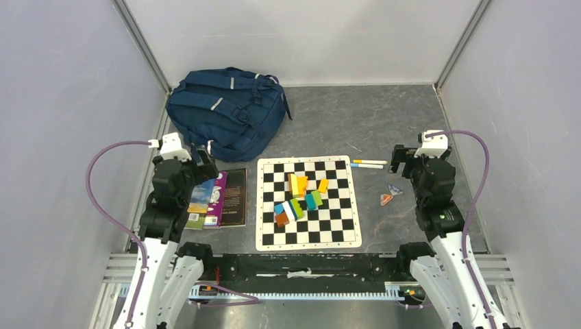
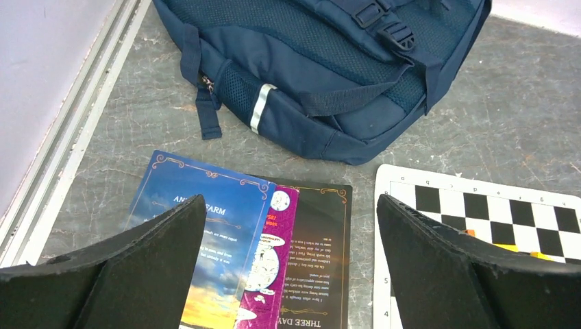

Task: Pack the student bag
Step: Pick up the student bag at the center of the board.

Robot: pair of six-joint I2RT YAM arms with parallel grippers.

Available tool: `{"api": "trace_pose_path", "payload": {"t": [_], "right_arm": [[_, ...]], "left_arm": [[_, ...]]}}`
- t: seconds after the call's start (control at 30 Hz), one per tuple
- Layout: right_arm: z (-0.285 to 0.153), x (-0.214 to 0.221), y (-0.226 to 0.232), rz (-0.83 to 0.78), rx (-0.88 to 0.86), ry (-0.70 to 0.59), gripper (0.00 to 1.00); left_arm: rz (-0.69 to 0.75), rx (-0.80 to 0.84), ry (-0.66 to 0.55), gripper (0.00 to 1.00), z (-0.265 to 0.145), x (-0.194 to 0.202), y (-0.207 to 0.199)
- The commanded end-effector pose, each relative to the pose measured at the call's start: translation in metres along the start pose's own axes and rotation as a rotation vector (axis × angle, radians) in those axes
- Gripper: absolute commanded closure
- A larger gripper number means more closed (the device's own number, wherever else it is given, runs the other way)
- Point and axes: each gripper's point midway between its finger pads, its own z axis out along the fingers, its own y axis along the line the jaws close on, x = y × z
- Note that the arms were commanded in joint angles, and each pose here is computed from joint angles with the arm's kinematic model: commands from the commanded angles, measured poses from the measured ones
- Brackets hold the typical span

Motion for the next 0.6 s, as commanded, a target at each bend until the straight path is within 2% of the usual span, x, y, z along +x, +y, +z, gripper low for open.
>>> {"api": "trace_pose_path", "payload": {"t": [0.0,0.17,0.4,0.5,0.57], "right_arm": [[-0.004,-0.020,-0.001,0.022,-0.001,-0.052,0.02],[-0.004,-0.020,-0.001,0.013,0.000,-0.040,0.02],[-0.004,-0.018,0.009,0.010,-0.054,-0.040,0.02],[-0.004,-0.019,0.012,0.003,-0.074,-0.043,0.02],[-0.004,-0.019,0.015,0.000,-0.093,-0.045,0.02]], "left_arm": [[-0.057,-0.007,-0.020,0.00,0.003,-0.017,-0.004],[-0.034,-0.052,0.053,0.00,0.017,-0.004,0.000],[-0.055,-0.027,0.134,0.00,0.043,-0.003,-0.013],[-0.112,-0.063,0.180,0.00,0.066,-0.010,-0.011],[-0.201,-0.041,0.187,0.00,0.085,-0.017,-0.014]]}}
